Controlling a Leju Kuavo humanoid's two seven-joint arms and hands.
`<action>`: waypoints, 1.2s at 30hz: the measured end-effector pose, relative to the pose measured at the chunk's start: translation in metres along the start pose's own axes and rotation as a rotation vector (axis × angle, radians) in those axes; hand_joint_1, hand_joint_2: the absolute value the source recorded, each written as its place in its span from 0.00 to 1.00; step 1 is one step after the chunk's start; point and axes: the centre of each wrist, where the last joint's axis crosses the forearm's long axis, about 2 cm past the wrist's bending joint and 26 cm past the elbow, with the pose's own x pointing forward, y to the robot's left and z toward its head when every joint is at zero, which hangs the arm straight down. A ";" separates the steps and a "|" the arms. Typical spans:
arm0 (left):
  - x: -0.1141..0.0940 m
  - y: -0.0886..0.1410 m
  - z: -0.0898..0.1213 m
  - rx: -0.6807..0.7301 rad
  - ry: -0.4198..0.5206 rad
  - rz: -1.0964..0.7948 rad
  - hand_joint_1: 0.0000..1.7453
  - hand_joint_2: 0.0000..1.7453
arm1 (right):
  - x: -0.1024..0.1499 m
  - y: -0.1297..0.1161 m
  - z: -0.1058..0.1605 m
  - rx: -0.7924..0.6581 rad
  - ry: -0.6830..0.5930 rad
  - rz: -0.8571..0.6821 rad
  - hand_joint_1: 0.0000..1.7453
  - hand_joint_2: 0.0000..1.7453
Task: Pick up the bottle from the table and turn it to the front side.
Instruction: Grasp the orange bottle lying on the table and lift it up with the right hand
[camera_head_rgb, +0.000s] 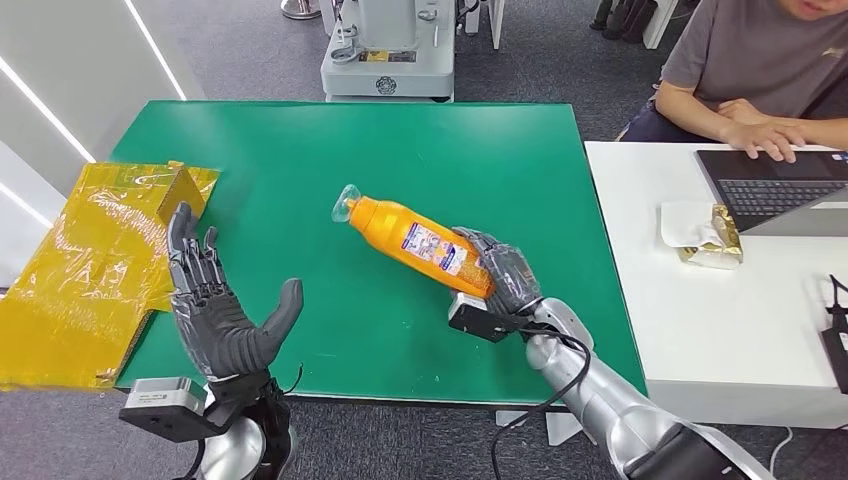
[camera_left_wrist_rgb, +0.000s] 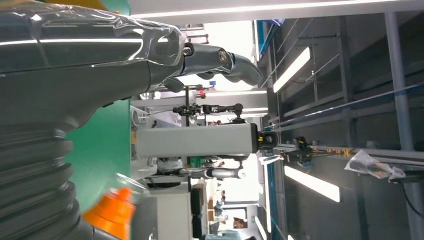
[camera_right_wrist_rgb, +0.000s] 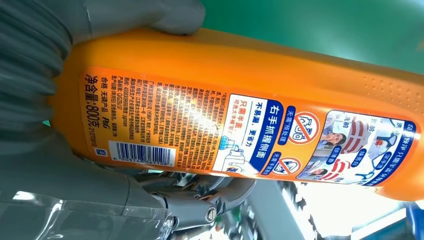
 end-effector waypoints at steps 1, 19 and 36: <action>-0.001 0.000 -0.002 -0.010 -0.006 -0.004 0.00 1.00 | 0.003 0.001 0.000 -0.048 -0.001 -0.003 1.00 1.00; -0.052 -0.005 -0.072 -0.309 0.012 0.086 0.00 1.00 | 0.050 -0.028 -0.013 -0.482 -0.197 0.131 1.00 1.00; -0.069 -0.020 -0.080 -0.397 0.104 0.156 0.00 1.00 | 0.074 -0.023 -0.024 -0.514 -0.255 0.115 1.00 1.00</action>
